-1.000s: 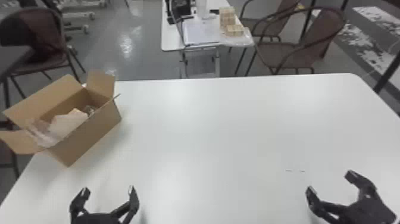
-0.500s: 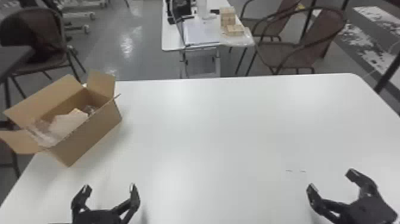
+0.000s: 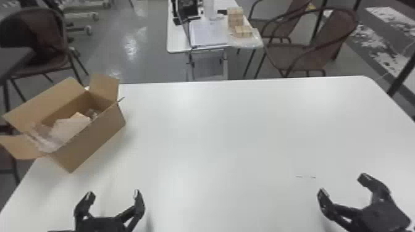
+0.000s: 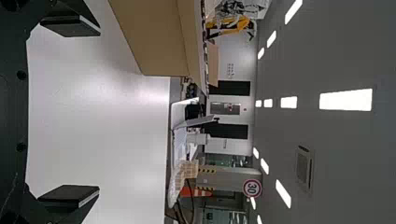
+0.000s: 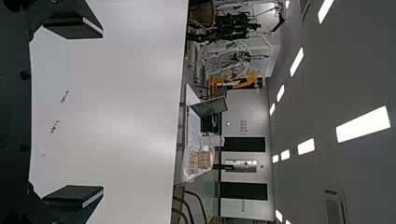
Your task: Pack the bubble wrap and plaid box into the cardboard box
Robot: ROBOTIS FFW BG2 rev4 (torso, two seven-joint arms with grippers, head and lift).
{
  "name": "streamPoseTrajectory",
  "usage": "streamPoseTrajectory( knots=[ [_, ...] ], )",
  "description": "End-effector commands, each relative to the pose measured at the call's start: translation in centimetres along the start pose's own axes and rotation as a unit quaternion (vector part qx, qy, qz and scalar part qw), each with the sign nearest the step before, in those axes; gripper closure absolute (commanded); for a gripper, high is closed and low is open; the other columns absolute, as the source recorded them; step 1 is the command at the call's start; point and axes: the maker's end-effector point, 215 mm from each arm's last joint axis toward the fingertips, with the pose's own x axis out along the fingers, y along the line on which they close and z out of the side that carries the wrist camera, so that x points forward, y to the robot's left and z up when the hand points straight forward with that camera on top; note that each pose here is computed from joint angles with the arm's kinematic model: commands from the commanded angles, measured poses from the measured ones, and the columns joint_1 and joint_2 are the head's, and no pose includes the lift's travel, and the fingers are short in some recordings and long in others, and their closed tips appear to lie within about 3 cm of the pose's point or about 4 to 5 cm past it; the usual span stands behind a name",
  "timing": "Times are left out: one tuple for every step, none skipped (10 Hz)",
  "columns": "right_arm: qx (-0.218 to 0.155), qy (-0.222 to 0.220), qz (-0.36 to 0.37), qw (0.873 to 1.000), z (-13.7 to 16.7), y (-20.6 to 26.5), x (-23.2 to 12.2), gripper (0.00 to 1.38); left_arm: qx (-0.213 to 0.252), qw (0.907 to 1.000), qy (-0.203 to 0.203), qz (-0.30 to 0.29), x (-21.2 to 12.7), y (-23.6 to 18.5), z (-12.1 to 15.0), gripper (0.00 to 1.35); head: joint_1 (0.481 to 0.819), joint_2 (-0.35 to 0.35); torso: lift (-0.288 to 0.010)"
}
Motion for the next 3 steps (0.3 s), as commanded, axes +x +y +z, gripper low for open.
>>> streamPoseTrajectory(
  knots=[
    [0.001,0.000,0.000,1.000,-0.02,0.05,-0.03,0.12,-0.001,1.0000,0.000,0.001,-0.03,0.00,-0.04,0.11,0.695,0.066,-0.159],
    [-0.001,0.000,-0.001,1.000,0.01,0.00,-0.10,0.12,-0.001,1.0000,0.000,0.002,-0.03,0.10,0.02,0.11,0.695,0.066,-0.159],
    [0.000,0.000,-0.001,1.000,0.03,-0.01,-0.10,0.12,-0.001,1.0000,0.000,0.002,-0.03,0.10,-0.03,0.11,0.695,0.066,-0.159]
  ],
)
